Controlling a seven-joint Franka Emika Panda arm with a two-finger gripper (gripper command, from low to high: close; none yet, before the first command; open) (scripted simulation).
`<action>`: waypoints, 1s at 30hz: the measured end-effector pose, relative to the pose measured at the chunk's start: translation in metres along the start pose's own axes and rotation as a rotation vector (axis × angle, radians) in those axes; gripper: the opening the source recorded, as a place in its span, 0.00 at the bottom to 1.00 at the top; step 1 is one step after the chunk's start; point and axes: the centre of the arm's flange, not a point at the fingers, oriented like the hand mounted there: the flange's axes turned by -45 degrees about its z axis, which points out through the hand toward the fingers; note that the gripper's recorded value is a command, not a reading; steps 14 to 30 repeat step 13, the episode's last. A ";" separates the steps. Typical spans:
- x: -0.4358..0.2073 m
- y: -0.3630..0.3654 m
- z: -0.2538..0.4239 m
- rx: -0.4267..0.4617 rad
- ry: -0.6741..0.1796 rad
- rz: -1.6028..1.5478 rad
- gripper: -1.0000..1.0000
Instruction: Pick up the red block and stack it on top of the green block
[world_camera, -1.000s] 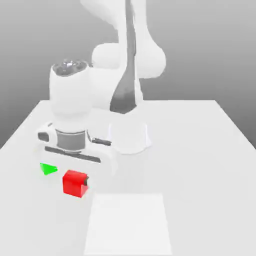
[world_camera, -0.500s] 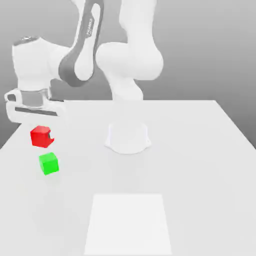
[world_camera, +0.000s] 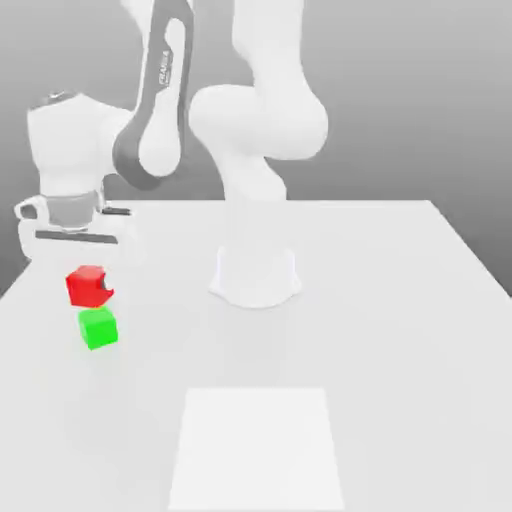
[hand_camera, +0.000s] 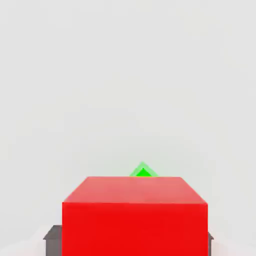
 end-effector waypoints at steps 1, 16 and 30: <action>0.000 0.000 0.002 0.001 -0.001 0.000 0.00; -0.004 0.002 0.025 -0.011 -0.018 0.003 0.00; -0.004 0.002 0.025 -0.011 -0.018 0.003 0.00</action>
